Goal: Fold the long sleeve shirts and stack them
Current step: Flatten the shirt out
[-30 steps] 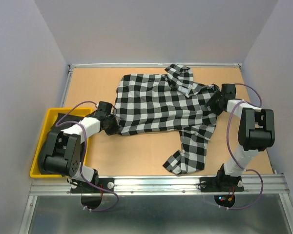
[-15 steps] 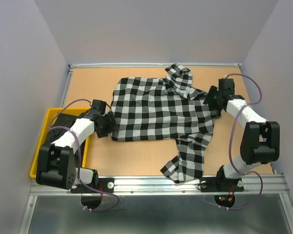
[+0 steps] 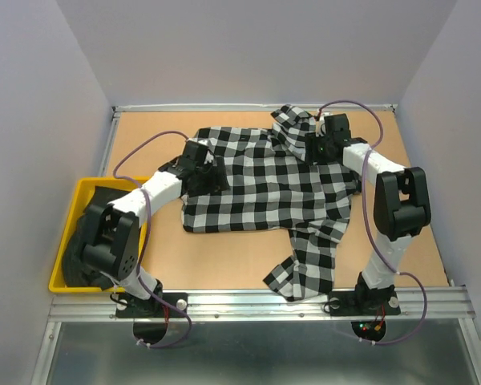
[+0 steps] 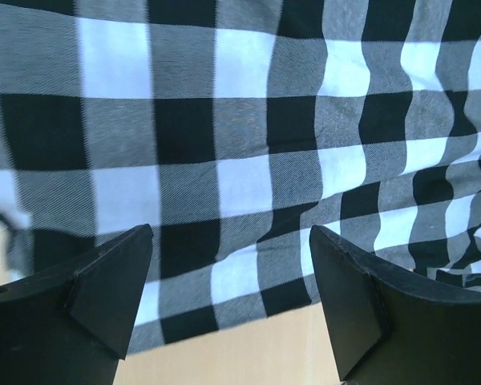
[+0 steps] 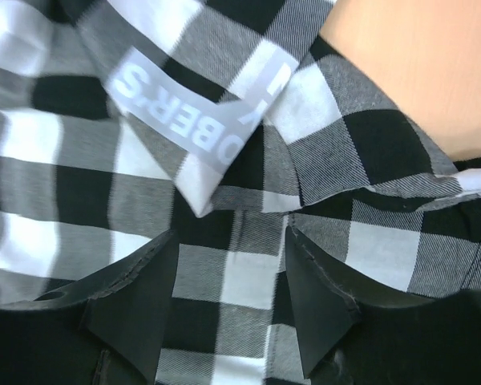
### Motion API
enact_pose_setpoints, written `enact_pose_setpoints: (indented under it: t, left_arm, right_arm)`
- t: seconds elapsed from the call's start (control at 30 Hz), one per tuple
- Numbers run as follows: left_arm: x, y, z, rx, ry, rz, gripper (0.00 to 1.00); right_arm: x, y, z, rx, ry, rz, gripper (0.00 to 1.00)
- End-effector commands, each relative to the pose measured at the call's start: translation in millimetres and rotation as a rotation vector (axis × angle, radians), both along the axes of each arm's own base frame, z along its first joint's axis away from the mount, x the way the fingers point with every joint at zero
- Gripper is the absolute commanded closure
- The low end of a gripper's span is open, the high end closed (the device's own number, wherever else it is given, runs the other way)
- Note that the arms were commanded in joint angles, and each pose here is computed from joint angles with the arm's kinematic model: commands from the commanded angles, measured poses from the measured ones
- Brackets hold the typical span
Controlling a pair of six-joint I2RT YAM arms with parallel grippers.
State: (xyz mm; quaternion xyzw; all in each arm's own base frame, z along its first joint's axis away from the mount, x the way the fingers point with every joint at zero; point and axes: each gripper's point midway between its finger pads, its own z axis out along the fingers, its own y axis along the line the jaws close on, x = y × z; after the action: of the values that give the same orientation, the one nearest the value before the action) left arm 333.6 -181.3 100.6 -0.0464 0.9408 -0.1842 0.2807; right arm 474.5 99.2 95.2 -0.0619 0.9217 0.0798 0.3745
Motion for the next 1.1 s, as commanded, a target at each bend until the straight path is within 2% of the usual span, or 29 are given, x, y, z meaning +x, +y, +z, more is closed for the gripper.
enact_pose_setpoints:
  t: [0.0,0.17,0.4,0.47,0.5,0.53,0.57,0.67,0.73,0.97,1.0,1.07]
  left_arm:
    - [13,-17,-8,0.019,-0.023,-0.044,0.09]
    - [3,-20,-45,0.076,0.048,-0.087,0.09]
    - [-21,-13,-82,0.117,0.150,-0.106,0.10]
    - [-27,-10,-88,0.122,0.172,-0.105,0.10]
    - [-32,-8,-93,0.129,0.186,-0.106,0.09]
    - [-35,-7,-95,0.131,0.193,-0.108,0.09]
    - [-40,-5,-99,0.134,0.206,-0.110,0.09]
    - [-48,-4,-104,0.131,0.229,-0.121,0.09]
    - [-54,-3,-106,0.129,0.247,-0.128,0.09]
    - [-78,-2,-117,0.099,0.308,-0.159,0.09]
    - [-82,-5,-118,0.082,0.323,-0.173,0.09]
    - [-94,-3,-123,0.072,0.353,-0.185,0.10]
  right_arm:
    - [22,14,17,-0.046,-0.087,0.121,0.39]
    - [33,13,3,-0.081,-0.092,0.136,0.41]
    - [43,25,-2,-0.064,-0.122,0.217,0.48]
    - [47,25,1,-0.068,-0.139,0.211,0.62]
    - [50,24,3,-0.073,-0.150,0.206,0.75]
    - [53,24,6,-0.081,-0.160,0.205,0.75]
    - [58,23,7,-0.093,-0.166,0.204,0.85]
    - [67,18,7,-0.126,-0.177,0.188,0.99]
    - [75,13,16,-0.157,-0.203,0.168,0.99]
    - [141,-18,74,-0.339,-0.376,0.078,0.99]
    - [155,-24,97,-0.369,-0.432,0.050,0.99]
    - [170,-27,84,-0.404,-0.426,0.043,0.99]
